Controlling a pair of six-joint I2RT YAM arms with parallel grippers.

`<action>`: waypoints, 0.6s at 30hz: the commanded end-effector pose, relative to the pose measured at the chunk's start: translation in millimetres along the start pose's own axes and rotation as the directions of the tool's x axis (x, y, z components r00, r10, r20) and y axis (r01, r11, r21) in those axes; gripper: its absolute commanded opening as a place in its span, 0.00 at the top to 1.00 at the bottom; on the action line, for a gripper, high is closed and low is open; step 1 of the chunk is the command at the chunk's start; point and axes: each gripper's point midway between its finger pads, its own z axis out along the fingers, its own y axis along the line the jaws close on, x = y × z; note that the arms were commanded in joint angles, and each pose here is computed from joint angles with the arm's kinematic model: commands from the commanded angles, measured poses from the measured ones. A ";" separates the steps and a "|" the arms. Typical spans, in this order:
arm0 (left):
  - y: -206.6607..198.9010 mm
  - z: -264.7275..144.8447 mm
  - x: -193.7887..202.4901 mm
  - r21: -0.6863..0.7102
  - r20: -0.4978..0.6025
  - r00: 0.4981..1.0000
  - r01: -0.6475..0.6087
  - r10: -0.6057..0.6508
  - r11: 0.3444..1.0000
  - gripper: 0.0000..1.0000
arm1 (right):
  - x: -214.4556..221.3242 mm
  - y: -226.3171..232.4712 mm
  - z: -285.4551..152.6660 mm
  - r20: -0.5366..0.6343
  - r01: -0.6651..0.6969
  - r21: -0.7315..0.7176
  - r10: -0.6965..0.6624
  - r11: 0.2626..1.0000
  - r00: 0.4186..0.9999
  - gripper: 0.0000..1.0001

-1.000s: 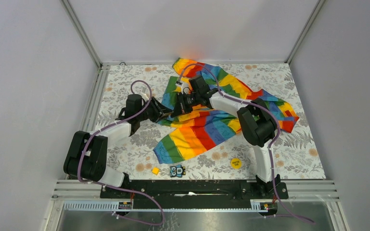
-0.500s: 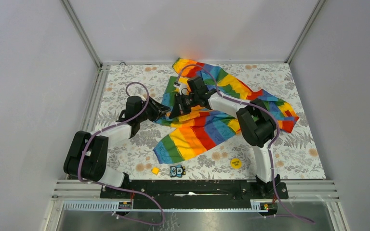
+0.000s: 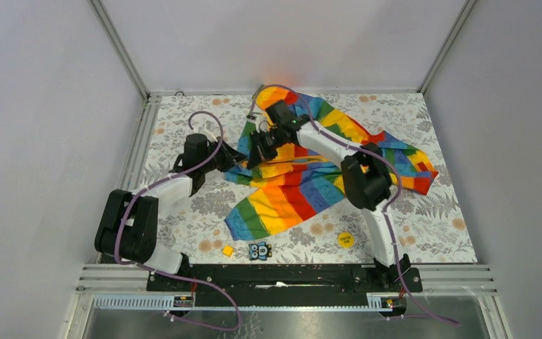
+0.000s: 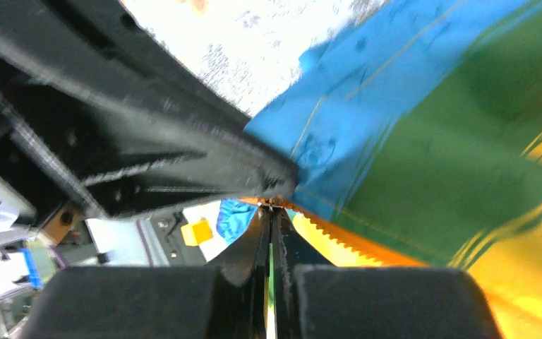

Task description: Zip up the jacket

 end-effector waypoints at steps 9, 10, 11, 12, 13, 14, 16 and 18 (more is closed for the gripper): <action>-33.6 -19.4 -14.3 0.113 -0.084 0.937 -0.330 0.340 0.937 1.00 | 21.1 -55.8 -30.5 -0.194 -0.026 0.156 0.057 0.987 0.979 1.00; -37.3 -18.6 -14.9 0.123 -0.084 0.935 -0.333 0.344 0.935 1.00 | 22.7 -43.8 -24.0 -0.199 0.001 0.148 0.028 0.989 0.980 1.00; -39.8 -18.0 -15.6 0.130 -0.086 0.935 -0.332 0.344 0.934 1.00 | 23.2 -37.9 -22.2 -0.199 0.004 0.140 0.024 0.990 0.980 1.00; -41.9 -18.5 -17.0 0.130 -0.085 0.935 -0.333 0.345 0.934 1.00 | 23.1 -39.3 -23.8 -0.195 -0.004 0.141 0.032 0.990 0.980 1.00; -43.3 -19.8 -18.8 0.126 -0.080 0.933 -0.339 0.350 0.932 1.00 | 23.3 -49.2 -29.0 -0.187 -0.016 0.168 0.048 0.986 0.981 1.00; -42.1 -21.1 -22.1 0.102 -0.070 0.933 -0.344 0.352 0.933 1.00 | 23.3 -61.5 -36.1 -0.174 -0.032 0.202 0.068 0.979 0.982 1.00; -31.6 -24.0 -33.8 -0.001 -0.040 0.935 -0.352 0.352 0.936 1.00 | 25.0 -83.0 -53.8 -0.148 -0.065 0.255 0.106 0.965 0.983 1.00; -20.1 -26.6 -46.7 -0.107 -0.015 0.937 -0.349 0.349 0.931 1.00 | 30.0 -98.2 -69.5 -0.137 -0.076 0.319 0.125 0.945 0.983 1.00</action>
